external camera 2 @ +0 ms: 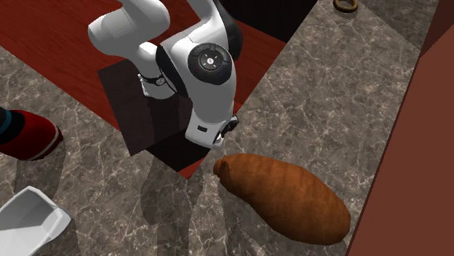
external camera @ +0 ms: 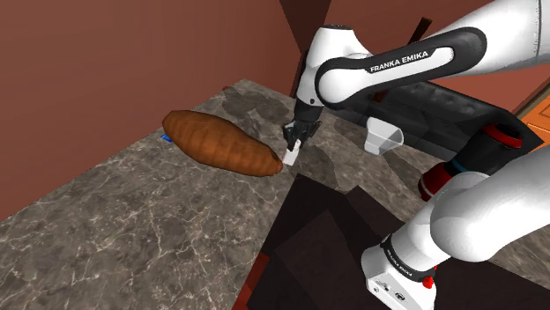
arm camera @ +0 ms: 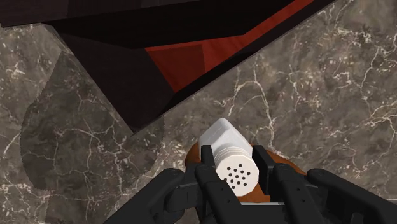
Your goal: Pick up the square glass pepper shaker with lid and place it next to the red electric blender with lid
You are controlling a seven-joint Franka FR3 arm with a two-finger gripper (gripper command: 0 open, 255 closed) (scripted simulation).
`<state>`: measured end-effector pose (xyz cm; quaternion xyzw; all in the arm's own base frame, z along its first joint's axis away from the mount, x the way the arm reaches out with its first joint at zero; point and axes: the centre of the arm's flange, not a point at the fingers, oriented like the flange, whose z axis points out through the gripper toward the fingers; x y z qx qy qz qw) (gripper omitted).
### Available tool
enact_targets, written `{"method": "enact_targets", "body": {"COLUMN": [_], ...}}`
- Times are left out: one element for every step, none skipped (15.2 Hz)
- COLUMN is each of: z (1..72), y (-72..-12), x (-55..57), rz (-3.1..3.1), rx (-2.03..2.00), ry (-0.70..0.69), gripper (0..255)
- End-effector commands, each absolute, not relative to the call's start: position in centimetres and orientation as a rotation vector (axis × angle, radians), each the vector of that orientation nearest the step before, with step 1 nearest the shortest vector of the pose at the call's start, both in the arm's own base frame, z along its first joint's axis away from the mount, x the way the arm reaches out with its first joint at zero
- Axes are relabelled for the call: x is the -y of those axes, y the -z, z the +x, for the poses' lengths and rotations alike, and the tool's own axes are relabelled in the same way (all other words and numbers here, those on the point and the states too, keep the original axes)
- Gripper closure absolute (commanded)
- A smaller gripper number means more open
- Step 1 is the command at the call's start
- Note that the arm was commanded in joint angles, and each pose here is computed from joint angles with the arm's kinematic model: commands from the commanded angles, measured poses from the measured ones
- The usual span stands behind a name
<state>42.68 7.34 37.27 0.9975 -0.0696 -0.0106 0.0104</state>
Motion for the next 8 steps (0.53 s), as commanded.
{"method": "enact_targets", "body": {"z": [42.8,42.8,42.8,42.8,42.8,42.8,42.8,42.8], "y": [-38.3,-38.8,-39.3,-39.9,-40.4,-40.9,-41.4,-42.0], "x": [-7.4,-7.4,-7.4,-7.4,-7.4,-7.4,-7.4,-7.4], "rz": [3.113,3.113,3.113,3.113,3.113,3.113,3.113,3.113], "rx": [0.217,0.217,0.217,0.217,0.217,0.217,0.217,0.217], "ry": [0.034,0.034,0.034,0.034,0.034,0.034,0.034,0.034], "gripper": [255,255,255,255,255,255,255,255]}}
